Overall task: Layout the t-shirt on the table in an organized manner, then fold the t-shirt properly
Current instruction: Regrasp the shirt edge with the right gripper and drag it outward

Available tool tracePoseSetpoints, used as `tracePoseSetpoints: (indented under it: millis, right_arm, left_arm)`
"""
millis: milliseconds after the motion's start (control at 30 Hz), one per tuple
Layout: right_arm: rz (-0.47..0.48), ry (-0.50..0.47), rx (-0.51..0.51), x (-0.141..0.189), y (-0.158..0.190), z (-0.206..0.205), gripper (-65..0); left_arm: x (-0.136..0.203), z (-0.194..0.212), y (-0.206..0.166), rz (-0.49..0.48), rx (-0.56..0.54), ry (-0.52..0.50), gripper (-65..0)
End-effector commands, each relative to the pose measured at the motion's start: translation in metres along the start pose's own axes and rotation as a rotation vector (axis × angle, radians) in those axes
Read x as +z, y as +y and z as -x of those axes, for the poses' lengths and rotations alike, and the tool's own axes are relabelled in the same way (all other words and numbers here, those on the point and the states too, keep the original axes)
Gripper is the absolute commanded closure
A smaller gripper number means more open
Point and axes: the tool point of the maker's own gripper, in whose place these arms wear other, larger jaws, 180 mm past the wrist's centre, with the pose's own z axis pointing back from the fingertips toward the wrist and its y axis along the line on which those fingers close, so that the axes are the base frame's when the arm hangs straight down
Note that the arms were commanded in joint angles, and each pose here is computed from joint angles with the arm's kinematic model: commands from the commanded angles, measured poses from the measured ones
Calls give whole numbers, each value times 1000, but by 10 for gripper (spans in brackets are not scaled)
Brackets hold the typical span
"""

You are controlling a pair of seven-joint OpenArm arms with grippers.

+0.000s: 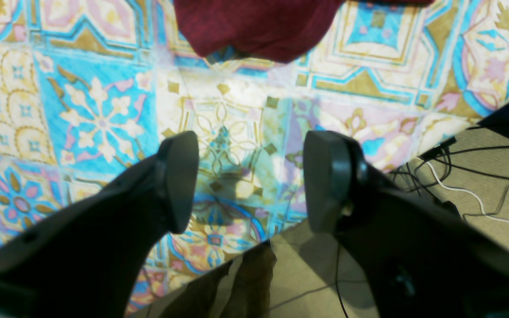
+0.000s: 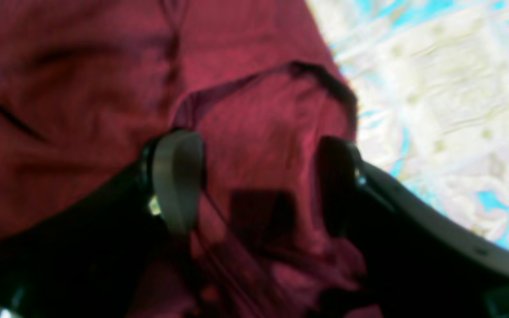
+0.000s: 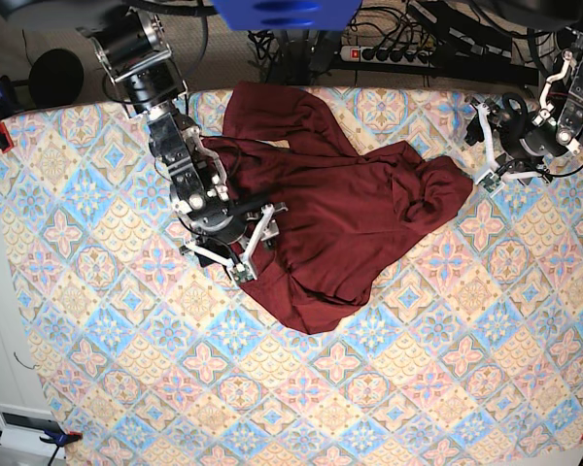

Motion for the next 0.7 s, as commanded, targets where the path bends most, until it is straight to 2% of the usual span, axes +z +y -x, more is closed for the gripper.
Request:
tracePoseSetpoints:
  millis: [0, 133, 367, 667]
  right_arm:
    - [20, -108, 20, 4, -10, -42, -396]
    - [18, -108, 54, -2, -8, -52, -396]
    - [8, -38, 69, -14, -3, -28, -396]
    - [19, -88, 74, -15, -9, -46, -396]
  left_arm:
    - [6, -6, 8, -24, -14, -16, -370]
    - [5, -6, 8, -20, -11, -15, -370]
    - [1, -8, 0, -6, 10, -32, -370]
    - [-1, -12, -4, 3, 26, -47, -370]
